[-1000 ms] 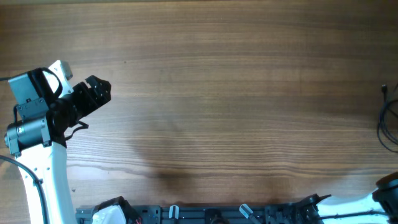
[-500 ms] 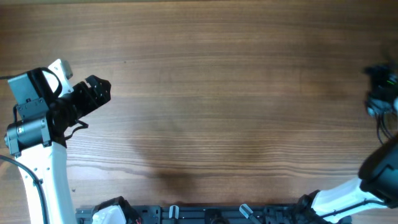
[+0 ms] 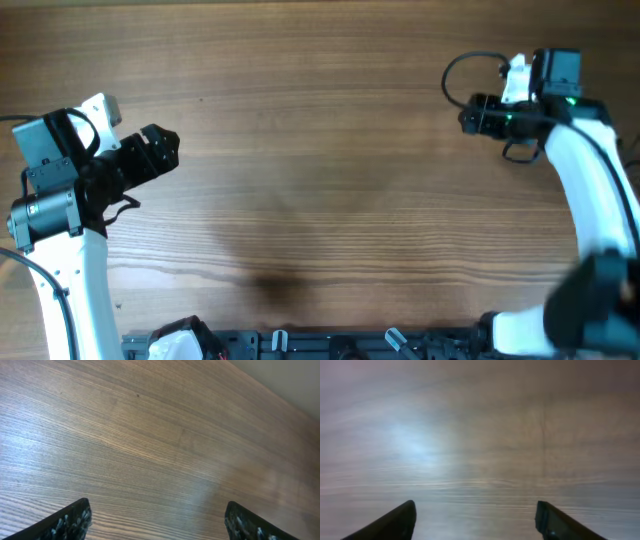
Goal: Untangle cables
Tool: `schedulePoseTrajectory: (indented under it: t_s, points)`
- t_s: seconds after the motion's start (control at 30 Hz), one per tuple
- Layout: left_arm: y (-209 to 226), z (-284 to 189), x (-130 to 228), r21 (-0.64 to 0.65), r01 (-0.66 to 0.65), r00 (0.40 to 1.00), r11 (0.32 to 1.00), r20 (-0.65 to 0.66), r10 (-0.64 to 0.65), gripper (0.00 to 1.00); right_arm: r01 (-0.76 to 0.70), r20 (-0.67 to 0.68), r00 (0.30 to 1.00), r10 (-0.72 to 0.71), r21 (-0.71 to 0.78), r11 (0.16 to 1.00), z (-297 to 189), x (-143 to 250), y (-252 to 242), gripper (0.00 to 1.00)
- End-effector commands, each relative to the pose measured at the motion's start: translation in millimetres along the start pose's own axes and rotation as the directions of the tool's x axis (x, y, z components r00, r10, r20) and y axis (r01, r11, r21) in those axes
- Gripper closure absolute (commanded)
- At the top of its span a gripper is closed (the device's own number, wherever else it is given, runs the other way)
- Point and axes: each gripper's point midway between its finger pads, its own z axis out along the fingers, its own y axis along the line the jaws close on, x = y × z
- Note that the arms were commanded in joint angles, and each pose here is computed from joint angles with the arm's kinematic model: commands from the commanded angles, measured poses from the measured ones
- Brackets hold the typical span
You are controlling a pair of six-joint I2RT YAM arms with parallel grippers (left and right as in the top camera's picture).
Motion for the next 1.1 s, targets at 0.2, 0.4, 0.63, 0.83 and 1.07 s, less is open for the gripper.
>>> schedulePoseTrajectory:
  t_s: [0.2,0.4,0.63,0.83,1.07]
  points:
    - [-23.6,-48.9,-8.4,0.022,-0.101,0.982,0.995,0.165,0.096,0.14,0.047,0.28,0.959,-0.035,-0.035,0.998,-179.1,40.0,45.0,0.11]
    - [-40.2,-91.0,-4.6,0.024,-0.155,0.946,0.988,0.292,0.142,0.11,0.031,0.408,0.913,0.014,-0.105,0.994,-246.5,92.7,61.1,0.1]
    - [-52.5,-128.6,16.6,0.025,-0.186,0.913,0.982,0.373,0.163,0.1,0.058,0.656,0.752,0.069,-0.17,0.984,-319.6,143.2,71.0,0.11]
    - [-54.9,-146.5,50.0,0.026,-0.184,0.915,0.983,0.369,0.162,0.09,0.017,0.675,0.722,0.154,-0.239,0.971,-329.6,199.2,68.2,0.0]
    - [-62.7,-169.3,73.6,0.033,-0.217,0.884,0.975,0.429,0.183,0.07,-0.149,0.473,0.847,0.244,-0.229,0.962,-290.2,257.9,51.9,0.0]
